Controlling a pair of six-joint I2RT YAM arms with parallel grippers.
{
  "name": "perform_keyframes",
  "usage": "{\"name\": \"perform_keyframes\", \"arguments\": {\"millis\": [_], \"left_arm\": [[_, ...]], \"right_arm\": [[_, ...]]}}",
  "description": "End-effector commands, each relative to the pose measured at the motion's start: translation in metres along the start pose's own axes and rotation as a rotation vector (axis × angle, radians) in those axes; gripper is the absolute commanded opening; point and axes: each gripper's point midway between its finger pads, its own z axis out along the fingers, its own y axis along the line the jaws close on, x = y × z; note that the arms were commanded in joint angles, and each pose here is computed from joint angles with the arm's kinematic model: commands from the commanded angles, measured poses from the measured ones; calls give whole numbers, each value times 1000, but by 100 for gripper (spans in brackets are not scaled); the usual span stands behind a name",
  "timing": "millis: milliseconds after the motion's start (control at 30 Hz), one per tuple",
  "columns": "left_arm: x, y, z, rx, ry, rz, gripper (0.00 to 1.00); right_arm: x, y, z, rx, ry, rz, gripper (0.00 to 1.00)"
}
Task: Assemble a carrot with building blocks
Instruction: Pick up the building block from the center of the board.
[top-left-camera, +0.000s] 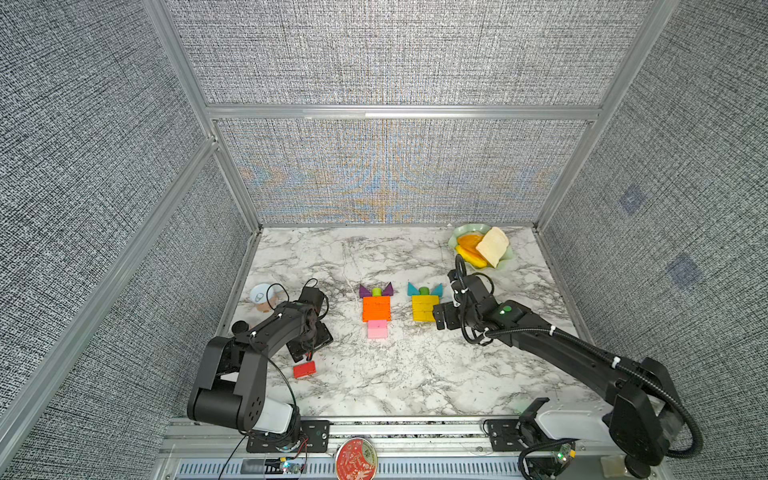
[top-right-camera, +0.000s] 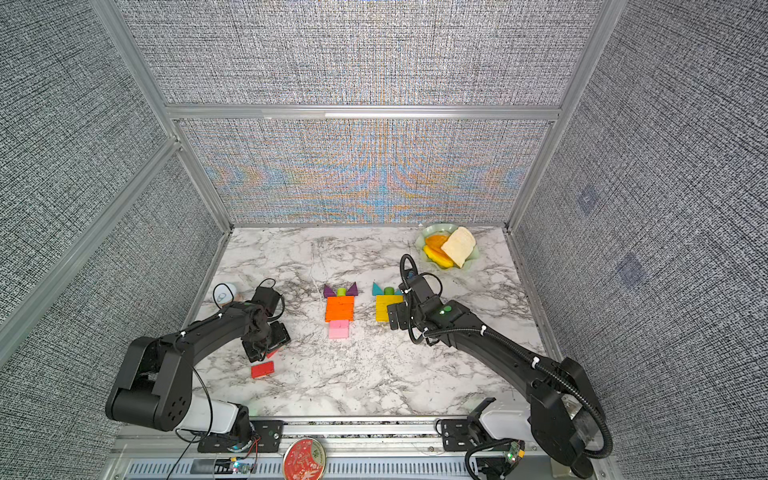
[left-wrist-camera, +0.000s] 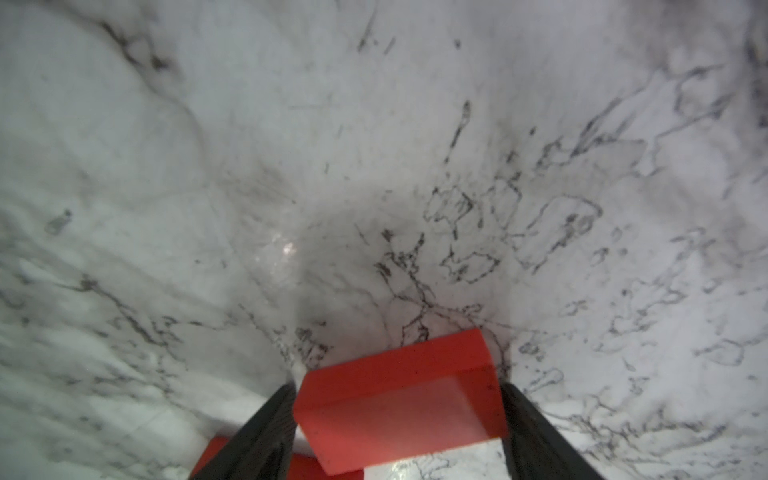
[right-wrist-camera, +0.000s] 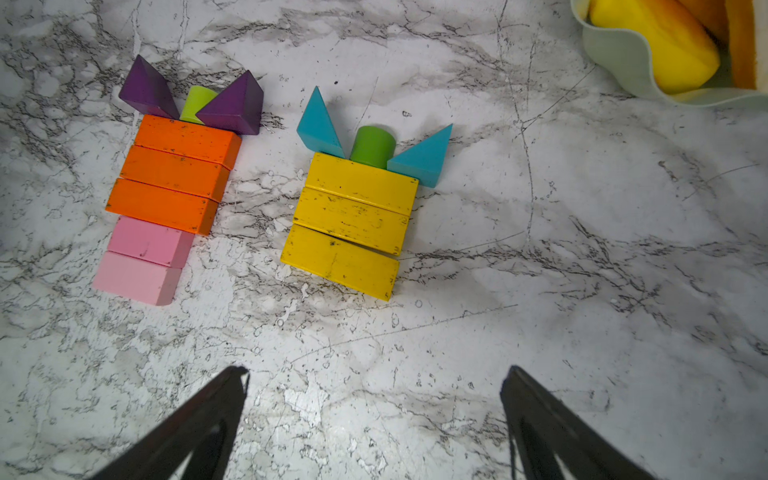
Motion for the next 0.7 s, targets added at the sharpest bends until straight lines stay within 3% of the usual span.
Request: {"name": "perform_keyframes", "arguments": {"millis": [0,133,267,667], "left_arm": [[-6,-7,7,32,-18,-2,75],[-7,-6,6,26,-29,-5,84],[-8,-2,6,11,-43,-32,86],[-4,-6,9,56,-31,-196,78]], "right_arm": [[-2,0,-1,1,-15,-2,99],[-2,2,-1,-12,-15,-6,99],[-2,5,-1,-28,-20,-9,99],[3,10,3,-52,-3,-22,99]]}}
